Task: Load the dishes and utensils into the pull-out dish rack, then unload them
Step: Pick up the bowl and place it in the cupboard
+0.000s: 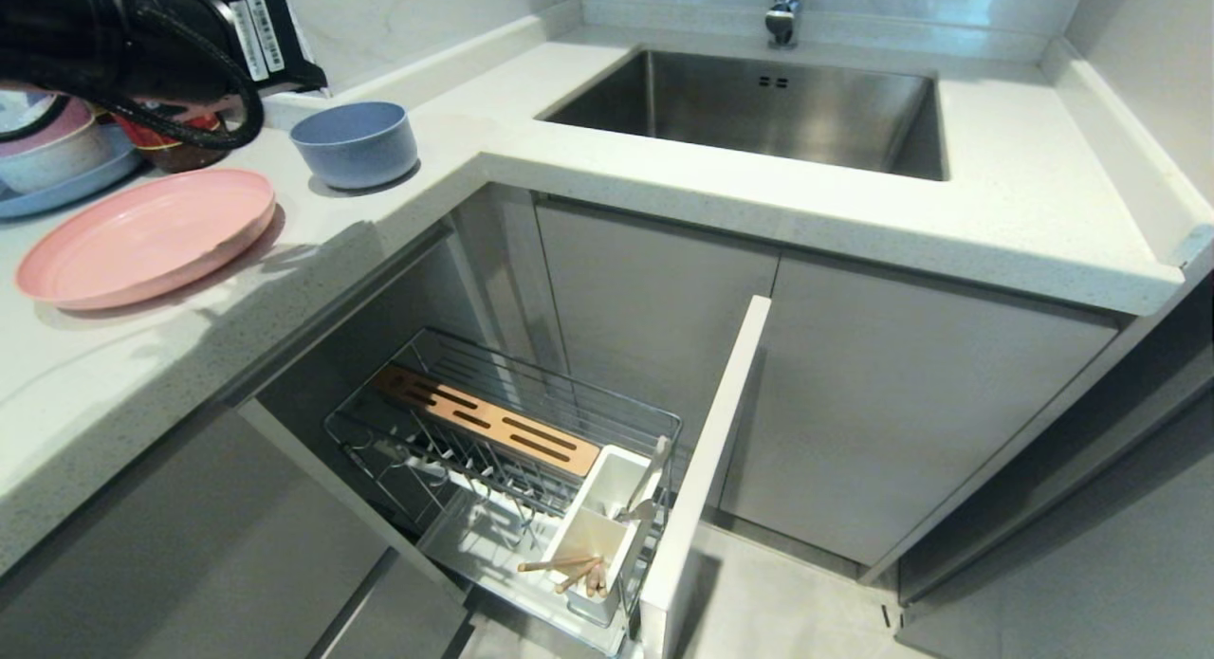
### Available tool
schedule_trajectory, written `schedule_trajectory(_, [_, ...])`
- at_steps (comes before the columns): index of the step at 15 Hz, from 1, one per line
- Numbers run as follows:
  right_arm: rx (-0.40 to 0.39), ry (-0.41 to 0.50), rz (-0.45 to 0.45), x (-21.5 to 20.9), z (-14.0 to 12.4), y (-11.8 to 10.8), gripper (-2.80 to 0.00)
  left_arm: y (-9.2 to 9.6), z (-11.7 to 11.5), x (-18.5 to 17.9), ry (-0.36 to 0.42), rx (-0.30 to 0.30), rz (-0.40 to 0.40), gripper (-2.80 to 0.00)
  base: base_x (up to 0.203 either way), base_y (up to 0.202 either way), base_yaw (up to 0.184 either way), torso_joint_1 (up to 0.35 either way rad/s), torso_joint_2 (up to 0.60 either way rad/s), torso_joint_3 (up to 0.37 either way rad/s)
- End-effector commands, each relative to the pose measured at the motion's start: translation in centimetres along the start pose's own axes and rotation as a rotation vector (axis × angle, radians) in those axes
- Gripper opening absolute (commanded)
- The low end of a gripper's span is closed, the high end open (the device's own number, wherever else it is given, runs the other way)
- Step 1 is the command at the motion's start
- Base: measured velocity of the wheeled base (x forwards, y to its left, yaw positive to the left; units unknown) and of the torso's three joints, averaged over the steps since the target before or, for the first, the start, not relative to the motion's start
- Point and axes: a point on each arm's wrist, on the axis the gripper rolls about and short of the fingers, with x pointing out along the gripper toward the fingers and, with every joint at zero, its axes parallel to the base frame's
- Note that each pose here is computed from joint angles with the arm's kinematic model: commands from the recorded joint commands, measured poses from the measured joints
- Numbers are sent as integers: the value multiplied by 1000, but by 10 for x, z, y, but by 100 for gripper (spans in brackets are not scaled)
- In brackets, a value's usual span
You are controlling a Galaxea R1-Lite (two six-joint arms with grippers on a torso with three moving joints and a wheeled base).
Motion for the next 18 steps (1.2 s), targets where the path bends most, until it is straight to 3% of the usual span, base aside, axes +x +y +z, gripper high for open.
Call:
schedule_trajectory(1, [-1,1,0,0,0,0,-280,-3,-15,38,36,28,39,-280,0,0,0,0,0,0])
schedule_trajectory(3, [-1,1,0,0,0,0,-280,-10,-24,58,38,43,95,-280,0,0,0,0,0,0])
schedule_trajectory(4, [-1,1,0,0,0,0,-280,-13,-24,63,19,41,116,0,0,0,0,0,0,0])
schedule_trajectory(7, [-1,1,0,0,0,0,-280,-15,-22,74,-49,26,120,0,0,0,0,0,0,0])
schedule_trajectory(10, [-1,1,0,0,0,0,-280,-15,-24,91,-116,11,190,0,0,0,0,0,0,0])
schedule_trajectory(13, [-1,1,0,0,0,0,-280,-16,-29,99,-108,62,223,0,0,0,0,0,0,0])
schedule_trajectory(18, [-1,1,0,0,0,0,-280,-17,-36,108,-81,79,222,0,0,0,0,0,0,0])
